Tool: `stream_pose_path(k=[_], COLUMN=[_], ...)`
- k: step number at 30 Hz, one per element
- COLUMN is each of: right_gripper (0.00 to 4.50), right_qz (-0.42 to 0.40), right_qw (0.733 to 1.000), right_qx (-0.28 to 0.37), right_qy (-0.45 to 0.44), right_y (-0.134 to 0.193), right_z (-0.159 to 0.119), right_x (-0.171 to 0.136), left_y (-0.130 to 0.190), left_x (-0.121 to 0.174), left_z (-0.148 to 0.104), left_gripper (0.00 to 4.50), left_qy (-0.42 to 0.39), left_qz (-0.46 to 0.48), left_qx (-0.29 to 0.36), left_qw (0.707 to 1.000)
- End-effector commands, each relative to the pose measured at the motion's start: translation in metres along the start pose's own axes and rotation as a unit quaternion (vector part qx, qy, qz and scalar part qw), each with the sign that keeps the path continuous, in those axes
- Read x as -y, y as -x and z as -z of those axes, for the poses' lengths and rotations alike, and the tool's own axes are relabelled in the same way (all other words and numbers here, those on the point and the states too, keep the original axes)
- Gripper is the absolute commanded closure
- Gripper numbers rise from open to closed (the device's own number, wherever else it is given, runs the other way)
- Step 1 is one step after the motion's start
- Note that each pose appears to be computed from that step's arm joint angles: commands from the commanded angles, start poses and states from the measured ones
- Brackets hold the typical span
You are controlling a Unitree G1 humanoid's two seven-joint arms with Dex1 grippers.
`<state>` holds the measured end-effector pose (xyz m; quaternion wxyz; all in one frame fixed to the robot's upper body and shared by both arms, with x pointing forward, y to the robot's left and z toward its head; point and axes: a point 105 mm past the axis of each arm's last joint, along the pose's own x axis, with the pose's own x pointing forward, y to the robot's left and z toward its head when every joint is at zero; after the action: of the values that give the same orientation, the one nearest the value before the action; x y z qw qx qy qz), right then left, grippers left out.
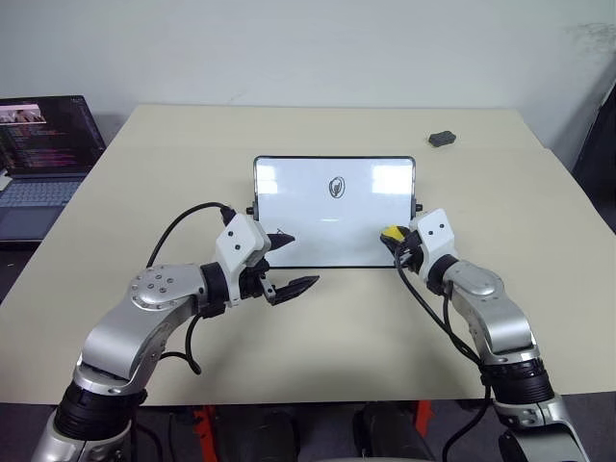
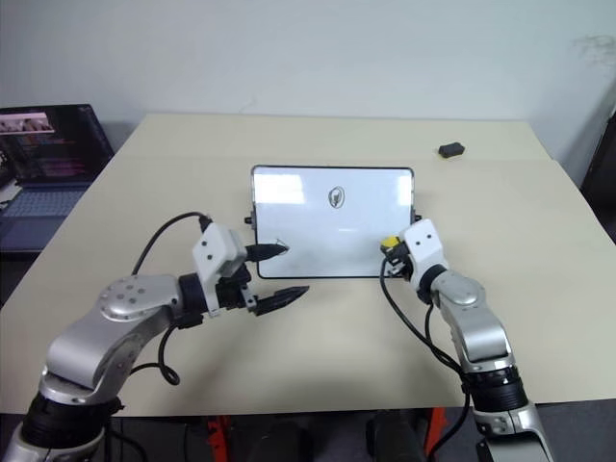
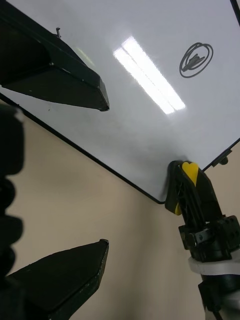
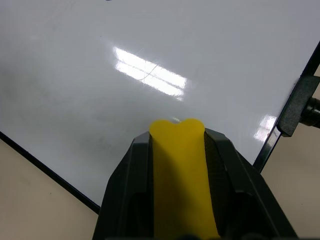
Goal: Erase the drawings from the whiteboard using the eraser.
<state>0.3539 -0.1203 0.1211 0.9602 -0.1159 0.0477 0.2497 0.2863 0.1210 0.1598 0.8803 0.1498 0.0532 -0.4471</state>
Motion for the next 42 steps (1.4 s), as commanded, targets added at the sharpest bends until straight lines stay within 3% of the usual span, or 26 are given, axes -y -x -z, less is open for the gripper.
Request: stream_pose_path(k=[1,5,10,15,26,37,42], right_gripper=[3.46,3.46,3.46,3.48,3.49,3.49,3.49], right_qz=[-0.004,-0.01,-0.041,-0.087,-0.088,-0.102,-0.072], right_qw=[0.999,0.994,0.993,0.99,0.992,0.985,0.981], right_qx=[0.046,0.111,0.115,0.11,0.091,0.133,0.168], right_qy=[-0.007,-0.007,0.009,0.013,-0.005,0.026,0.058], right_y=[0.01,0.021,0.033,0.046,0.049,0.046,0.038], right_z=[-0.018,-0.037,-0.033,-0.025,-0.004,-0.025,-0.046], right_x=[0.003,0.004,-0.001,-0.018,-0.028,-0.032,-0.023], left_y=[0.008,0.016,0.025,0.031,0.047,0.044,0.044], left_x=[-0.019,-0.032,-0.047,-0.036,-0.031,-0.042,-0.042], left_z=[-0.006,-0.005,-0.008,0.003,0.021,0.003,0.003], left_gripper=[0.0,0.0,0.0,0.0,0.0,0.0,0.0], left_qy=[-0.008,0.004,0.014,0.032,0.062,0.036,0.03], left_qz=[-0.069,-0.126,-0.208,-0.205,-0.23,-0.217,-0.177], left_qx=[0.019,0.031,0.06,0.052,0.038,0.053,0.042], left_qw=[0.997,0.992,0.976,0.977,0.971,0.974,0.983])
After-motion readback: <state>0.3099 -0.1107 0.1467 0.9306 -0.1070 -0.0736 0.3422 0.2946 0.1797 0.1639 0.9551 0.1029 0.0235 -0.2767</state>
